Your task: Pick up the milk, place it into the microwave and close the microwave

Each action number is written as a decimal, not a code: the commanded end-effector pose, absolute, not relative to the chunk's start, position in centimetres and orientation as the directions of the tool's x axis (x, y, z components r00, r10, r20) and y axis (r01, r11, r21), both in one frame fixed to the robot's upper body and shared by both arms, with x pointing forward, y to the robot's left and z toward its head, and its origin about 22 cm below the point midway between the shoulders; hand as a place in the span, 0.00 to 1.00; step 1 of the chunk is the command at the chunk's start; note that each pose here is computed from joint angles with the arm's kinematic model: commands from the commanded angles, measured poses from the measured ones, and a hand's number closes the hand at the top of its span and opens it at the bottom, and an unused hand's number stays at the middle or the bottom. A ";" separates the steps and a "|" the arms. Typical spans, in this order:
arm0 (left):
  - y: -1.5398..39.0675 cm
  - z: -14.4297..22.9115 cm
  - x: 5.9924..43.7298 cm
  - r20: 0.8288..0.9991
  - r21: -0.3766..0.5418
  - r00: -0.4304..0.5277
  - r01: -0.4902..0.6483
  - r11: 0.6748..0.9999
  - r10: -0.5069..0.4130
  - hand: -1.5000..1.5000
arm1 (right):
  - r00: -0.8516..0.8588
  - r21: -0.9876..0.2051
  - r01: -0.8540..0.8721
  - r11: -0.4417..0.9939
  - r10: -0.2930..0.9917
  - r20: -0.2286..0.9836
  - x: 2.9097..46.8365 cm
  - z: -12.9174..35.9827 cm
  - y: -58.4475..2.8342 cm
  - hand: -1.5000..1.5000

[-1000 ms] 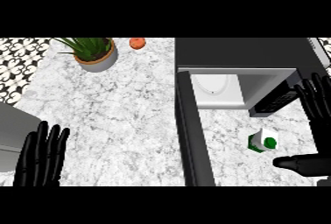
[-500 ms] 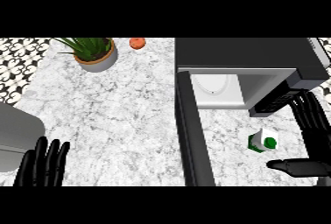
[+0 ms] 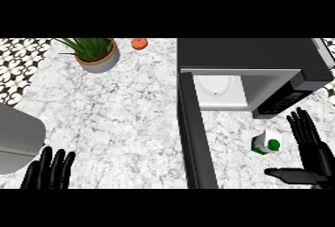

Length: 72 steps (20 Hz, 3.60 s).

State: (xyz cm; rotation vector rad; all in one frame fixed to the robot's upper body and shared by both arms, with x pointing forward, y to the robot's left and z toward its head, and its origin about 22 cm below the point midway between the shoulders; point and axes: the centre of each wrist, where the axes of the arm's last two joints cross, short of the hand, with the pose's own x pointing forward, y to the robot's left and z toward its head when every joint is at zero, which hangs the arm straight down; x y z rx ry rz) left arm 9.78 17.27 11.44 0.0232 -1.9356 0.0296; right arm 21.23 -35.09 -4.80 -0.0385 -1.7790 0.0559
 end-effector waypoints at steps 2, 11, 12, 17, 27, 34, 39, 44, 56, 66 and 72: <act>17.0 11.6 9.7 0.924 0.000 -0.382 -0.048 0.999 -0.019 0.00 | -0.191 -0.046 0.019 0.999 0.049 0.980 20.3 -7.6 -38.6 0.00; 16.9 11.7 7.8 0.916 0.004 -0.400 -0.061 0.998 -0.028 0.00 | -0.177 0.003 -0.001 1.000 -0.004 0.984 23.1 -11.1 -37.4 0.00; 16.3 11.9 7.8 0.925 0.020 -0.377 -0.052 0.998 -0.038 0.00 | -0.153 0.002 -0.011 1.000 -0.003 0.988 22.3 -12.6 -36.9 0.00; 16.5 12.5 7.9 0.920 0.004 -0.391 -0.041 0.999 -0.020 0.00 | -0.182 0.014 0.023 1.000 -0.010 0.983 22.4 -13.8 -37.4 0.00; 16.4 10.7 8.6 0.926 -0.003 -0.377 -0.029 1.000 -0.009 0.00 | -0.213 -0.129 -0.128 0.983 0.100 0.972 22.2 -14.3 -36.9 1.00; 16.5 11.9 8.2 0.911 0.003 -0.413 -0.033 0.999 -0.017 0.00 | -0.280 0.001 -0.205 0.979 -0.059 0.958 22.0 -14.9 -35.4 1.00; 17.6 11.4 7.9 0.929 0.008 -0.370 -0.056 0.998 -0.028 0.00 | -0.305 0.040 -0.258 0.965 -0.120 0.945 22.3 -14.5 -34.4 1.00; 18.0 11.2 7.4 0.930 0.013 -0.366 -0.055 0.998 -0.033 0.00 | -0.350 0.032 -0.180 0.983 -0.095 0.932 19.3 -15.5 -34.0 1.00; 18.3 11.1 8.0 0.939 -0.005 -0.343 -0.085 0.996 -0.025 0.00 | -0.383 -0.044 -0.126 0.991 -0.008 0.924 22.6 -10.3 -28.5 1.00; 19.8 10.2 7.5 0.944 0.015 -0.328 -0.089 0.996 -0.044 0.00 | -0.348 -0.197 -0.041 0.980 0.171 0.922 30.6 -3.2 -21.5 1.00; 21.3 9.5 7.8 0.948 0.006 -0.319 -0.053 0.999 -0.022 0.00 | -0.297 -0.302 0.045 0.952 0.302 0.906 35.3 -3.4 -21.5 1.00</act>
